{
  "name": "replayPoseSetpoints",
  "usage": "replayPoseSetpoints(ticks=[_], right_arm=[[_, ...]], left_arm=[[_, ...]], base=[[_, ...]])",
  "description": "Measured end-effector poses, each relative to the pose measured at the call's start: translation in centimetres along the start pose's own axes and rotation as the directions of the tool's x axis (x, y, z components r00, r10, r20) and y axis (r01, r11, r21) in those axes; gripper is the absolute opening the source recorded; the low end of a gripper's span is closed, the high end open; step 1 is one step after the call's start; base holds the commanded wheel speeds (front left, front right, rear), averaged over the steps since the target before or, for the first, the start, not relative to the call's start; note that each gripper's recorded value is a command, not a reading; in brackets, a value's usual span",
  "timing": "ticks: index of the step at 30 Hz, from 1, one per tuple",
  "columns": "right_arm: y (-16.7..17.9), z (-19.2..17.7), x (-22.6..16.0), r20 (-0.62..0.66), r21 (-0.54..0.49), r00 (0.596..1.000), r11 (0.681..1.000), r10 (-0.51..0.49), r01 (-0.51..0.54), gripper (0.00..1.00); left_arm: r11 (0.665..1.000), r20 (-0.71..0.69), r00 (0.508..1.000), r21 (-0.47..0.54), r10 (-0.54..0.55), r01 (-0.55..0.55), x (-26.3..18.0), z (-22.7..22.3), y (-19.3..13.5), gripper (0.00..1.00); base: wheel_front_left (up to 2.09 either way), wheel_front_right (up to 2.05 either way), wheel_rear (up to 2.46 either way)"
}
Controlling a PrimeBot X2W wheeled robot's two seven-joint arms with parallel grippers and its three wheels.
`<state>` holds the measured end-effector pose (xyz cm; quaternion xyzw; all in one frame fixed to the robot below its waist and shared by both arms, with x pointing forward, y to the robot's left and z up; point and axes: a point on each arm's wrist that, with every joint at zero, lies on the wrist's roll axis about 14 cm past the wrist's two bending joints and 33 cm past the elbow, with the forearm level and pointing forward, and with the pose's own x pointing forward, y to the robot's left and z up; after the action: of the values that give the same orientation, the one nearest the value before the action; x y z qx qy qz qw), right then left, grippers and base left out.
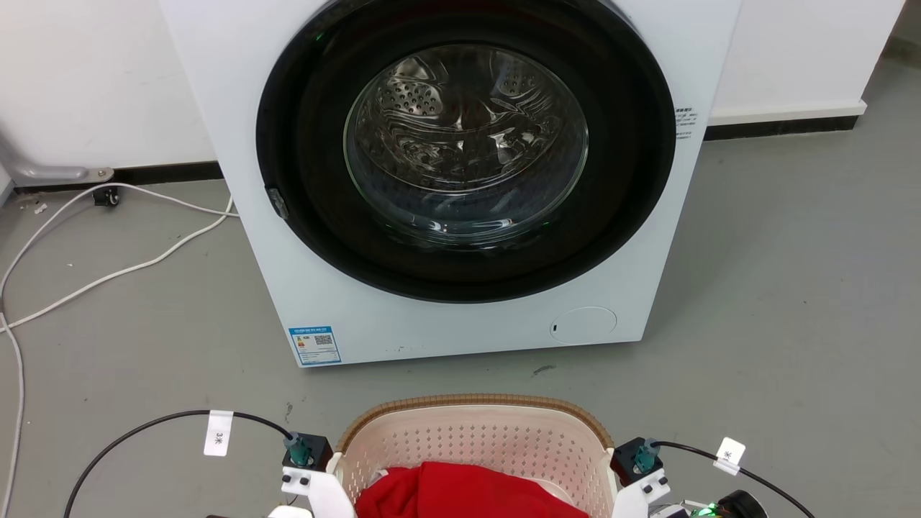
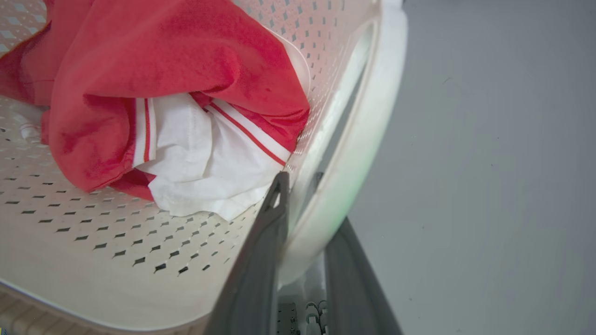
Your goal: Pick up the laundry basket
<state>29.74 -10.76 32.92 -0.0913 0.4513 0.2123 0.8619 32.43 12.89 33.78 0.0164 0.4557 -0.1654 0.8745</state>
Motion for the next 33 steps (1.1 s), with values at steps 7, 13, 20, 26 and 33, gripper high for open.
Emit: replayPoseSetpoints(ticks=[7, 13, 20, 26, 33], right_arm=[[0.04, -0.09, 0.03, -0.003, 0.001, 1.000, 1.000, 0.001, -0.001, 0.00], [0.05, -0.16, 0.03, -0.004, 0.001, 1.000, 1.000, 0.001, -0.001, 0.00], [0.02, -0.21, 0.01, -0.004, 0.003, 1.000, 1.000, 0.000, 0.000, 0.00], [0.02, -0.25, 0.04, -0.006, 0.004, 1.000, 1.000, 0.001, -0.001, 0.00], [0.02, -0.28, 0.05, -0.007, 0.004, 1.000, 1.000, 0.001, -0.001, 0.00]], left_arm=[[1.000, 0.001, 1.000, -0.001, 0.001, -0.001, 0.02, -0.14, 0.02, 0.00], [1.000, 0.002, 1.000, -0.004, -0.001, 0.001, 0.06, -0.17, -0.01, 0.00], [1.000, 0.000, 1.000, -0.001, -0.002, 0.002, 0.07, -0.27, -0.05, 0.00], [1.000, 0.001, 1.000, -0.006, -0.004, 0.004, 0.09, -0.29, -0.08, 0.00], [1.000, 0.002, 1.000, -0.004, -0.003, 0.003, 0.09, -0.27, -0.05, 0.00]], base=[[0.00, 0.00, 0.00], [0.00, 0.00, 0.00], [0.00, 0.00, 0.00], [0.00, 0.00, 0.00], [0.00, 0.00, 0.00]])
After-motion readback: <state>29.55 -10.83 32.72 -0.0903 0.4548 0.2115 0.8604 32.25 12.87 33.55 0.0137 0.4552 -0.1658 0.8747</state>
